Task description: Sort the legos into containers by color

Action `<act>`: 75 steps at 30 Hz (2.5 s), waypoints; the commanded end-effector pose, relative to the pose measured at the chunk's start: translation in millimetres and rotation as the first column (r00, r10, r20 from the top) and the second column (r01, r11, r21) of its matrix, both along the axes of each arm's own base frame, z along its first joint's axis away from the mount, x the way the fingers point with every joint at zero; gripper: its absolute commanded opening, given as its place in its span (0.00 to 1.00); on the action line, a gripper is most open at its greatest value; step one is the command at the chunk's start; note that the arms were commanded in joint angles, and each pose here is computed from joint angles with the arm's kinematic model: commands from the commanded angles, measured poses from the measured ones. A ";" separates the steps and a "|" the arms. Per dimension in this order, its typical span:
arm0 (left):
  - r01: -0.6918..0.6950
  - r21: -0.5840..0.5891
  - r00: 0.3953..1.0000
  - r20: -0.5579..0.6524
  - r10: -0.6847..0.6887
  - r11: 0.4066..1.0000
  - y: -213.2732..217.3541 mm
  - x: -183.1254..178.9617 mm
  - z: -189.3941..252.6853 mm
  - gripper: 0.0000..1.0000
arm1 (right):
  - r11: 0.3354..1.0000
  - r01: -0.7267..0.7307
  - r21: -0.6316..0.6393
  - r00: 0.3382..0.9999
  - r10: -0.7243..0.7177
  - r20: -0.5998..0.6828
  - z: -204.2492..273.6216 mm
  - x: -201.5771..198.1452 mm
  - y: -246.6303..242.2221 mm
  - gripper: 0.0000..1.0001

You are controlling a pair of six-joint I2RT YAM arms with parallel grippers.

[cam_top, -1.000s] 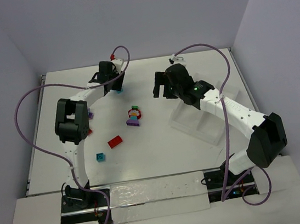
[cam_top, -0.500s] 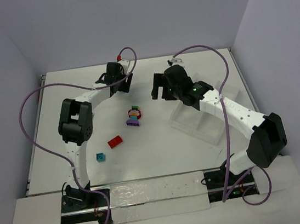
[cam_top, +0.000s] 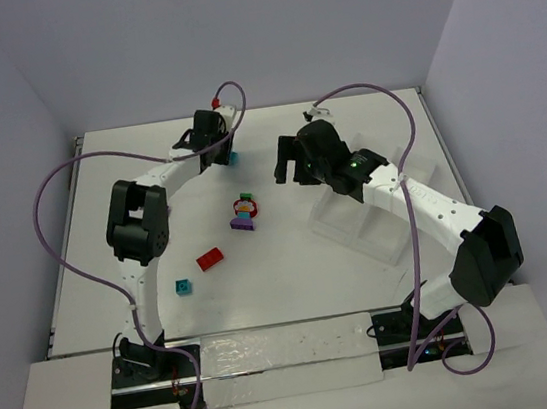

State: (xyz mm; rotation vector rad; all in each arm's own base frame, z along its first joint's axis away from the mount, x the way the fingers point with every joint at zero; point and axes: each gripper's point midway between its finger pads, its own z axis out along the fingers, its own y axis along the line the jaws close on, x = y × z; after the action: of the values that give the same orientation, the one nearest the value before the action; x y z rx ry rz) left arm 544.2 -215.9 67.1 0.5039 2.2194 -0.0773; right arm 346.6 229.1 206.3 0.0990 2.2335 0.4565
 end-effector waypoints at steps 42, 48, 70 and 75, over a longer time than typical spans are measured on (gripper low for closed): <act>-0.048 -0.750 0.937 -0.263 -0.231 0.659 -47.0 -221.6 229.1 0.00 | 0.749 -0.561 -0.352 0.561 0.657 0.504 101.6 -15.7 72.4 0.95; -0.042 -0.754 0.937 -0.257 -0.235 0.656 -46.9 -224.5 230.7 0.00 | 0.740 -0.587 -0.329 0.560 0.665 0.494 100.2 -7.5 85.8 0.89; -0.029 -0.752 0.939 -0.245 -0.239 0.659 -47.2 -223.0 230.7 0.00 | 0.731 -0.635 -0.249 0.583 0.665 0.467 82.5 -10.2 98.7 0.22; -0.061 -0.725 0.941 -0.271 -0.202 0.686 -42.3 -219.7 219.9 0.00 | 0.751 -0.630 -0.198 0.600 0.633 0.490 96.5 -18.2 95.3 0.00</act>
State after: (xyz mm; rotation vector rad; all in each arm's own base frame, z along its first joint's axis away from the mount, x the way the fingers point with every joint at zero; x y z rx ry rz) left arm 324.0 -257.2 277.9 0.0954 2.2782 -1.1336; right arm 332.4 323.6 265.3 -0.8505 1.7356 0.7095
